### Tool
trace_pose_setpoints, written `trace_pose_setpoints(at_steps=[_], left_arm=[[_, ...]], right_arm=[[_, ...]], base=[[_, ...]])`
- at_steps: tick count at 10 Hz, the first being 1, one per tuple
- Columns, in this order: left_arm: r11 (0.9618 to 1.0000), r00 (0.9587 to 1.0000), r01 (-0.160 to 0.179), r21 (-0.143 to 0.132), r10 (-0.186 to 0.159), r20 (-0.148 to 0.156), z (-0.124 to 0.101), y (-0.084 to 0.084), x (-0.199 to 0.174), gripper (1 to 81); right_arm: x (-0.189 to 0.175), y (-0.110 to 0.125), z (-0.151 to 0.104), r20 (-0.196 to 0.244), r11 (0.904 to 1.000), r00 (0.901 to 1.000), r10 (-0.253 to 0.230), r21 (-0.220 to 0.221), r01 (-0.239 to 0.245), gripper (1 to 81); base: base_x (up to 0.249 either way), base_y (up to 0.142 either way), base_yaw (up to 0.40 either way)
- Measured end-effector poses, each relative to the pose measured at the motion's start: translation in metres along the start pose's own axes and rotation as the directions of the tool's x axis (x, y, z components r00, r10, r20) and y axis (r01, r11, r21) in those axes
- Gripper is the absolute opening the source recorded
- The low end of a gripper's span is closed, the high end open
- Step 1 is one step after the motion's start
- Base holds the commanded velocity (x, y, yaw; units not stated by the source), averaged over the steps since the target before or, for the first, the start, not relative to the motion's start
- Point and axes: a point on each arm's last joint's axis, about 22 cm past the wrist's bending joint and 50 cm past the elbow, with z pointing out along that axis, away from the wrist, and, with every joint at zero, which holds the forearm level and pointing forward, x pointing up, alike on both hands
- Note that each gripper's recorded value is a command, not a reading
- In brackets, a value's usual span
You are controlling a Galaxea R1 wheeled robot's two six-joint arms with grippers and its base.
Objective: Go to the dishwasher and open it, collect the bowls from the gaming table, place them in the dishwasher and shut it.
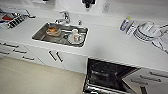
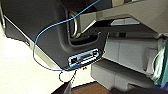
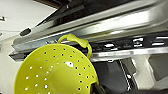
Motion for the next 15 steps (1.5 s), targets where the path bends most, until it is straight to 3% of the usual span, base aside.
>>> trace_pose_setpoints(at_steps=[7,10,15], left_arm=[[0.9992,0.9994,0.015,0.037,-0.016,0.032,0.024,0.002,-0.024,81.1],[0.9972,0.9985,0.022,0.071,-0.026,0.049,0.027,-0.006,-0.037,81.1],[0.9971,0.9973,0.039,0.065,-0.043,0.059,0.032,0.003,-0.049,81.1]], right_arm=[[0.112,-0.099,-0.014,-0.066,0.9956,0.9942,-0.085,0.036,0.087,1.0],[0.131,-0.163,0.009,-0.044,0.9876,0.9932,-0.108,0.11,0.112,1.0],[0.147,-0.178,0.05,-0.012,0.9913,0.9954,-0.095,0.09,0.096,1.0]], base=[[0.0,0.0,0.0],[0.0,0.0,0.0],[0.0,0.0,0.0]])
